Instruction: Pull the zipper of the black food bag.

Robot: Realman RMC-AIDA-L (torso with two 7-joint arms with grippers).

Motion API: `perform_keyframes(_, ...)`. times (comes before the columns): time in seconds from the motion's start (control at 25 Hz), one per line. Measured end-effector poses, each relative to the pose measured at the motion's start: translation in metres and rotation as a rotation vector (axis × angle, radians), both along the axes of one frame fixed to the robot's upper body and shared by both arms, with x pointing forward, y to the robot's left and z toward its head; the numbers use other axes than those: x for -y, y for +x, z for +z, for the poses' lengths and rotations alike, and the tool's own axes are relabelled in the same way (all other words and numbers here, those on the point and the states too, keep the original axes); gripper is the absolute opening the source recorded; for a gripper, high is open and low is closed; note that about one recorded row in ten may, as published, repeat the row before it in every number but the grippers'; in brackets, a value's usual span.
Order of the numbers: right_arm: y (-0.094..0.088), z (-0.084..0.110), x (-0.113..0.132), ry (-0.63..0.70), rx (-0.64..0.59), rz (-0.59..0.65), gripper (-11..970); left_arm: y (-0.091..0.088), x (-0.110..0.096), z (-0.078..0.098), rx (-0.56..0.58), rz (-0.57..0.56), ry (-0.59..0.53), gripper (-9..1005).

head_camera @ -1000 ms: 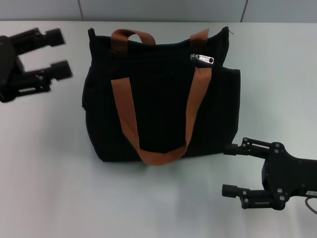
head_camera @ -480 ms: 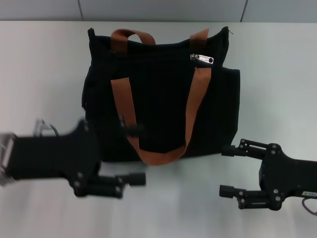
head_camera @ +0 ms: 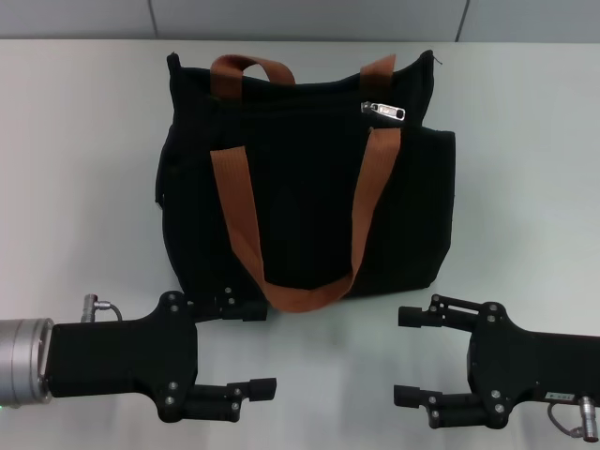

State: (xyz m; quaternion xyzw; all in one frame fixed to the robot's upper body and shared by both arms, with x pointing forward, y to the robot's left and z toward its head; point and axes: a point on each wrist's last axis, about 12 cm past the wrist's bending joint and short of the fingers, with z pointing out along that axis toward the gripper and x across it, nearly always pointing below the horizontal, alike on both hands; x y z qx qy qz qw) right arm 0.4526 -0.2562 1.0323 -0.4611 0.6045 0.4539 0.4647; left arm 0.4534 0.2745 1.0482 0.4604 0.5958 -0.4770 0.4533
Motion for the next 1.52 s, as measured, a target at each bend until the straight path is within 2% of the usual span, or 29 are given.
perform_keyframes(1.52, 0.0045, -0.0012, -0.0076, -0.002, 0.004, 0.008, 817, -0.0045, -0.005, -0.0026, -0.014, -0.014, 0.025, 798)
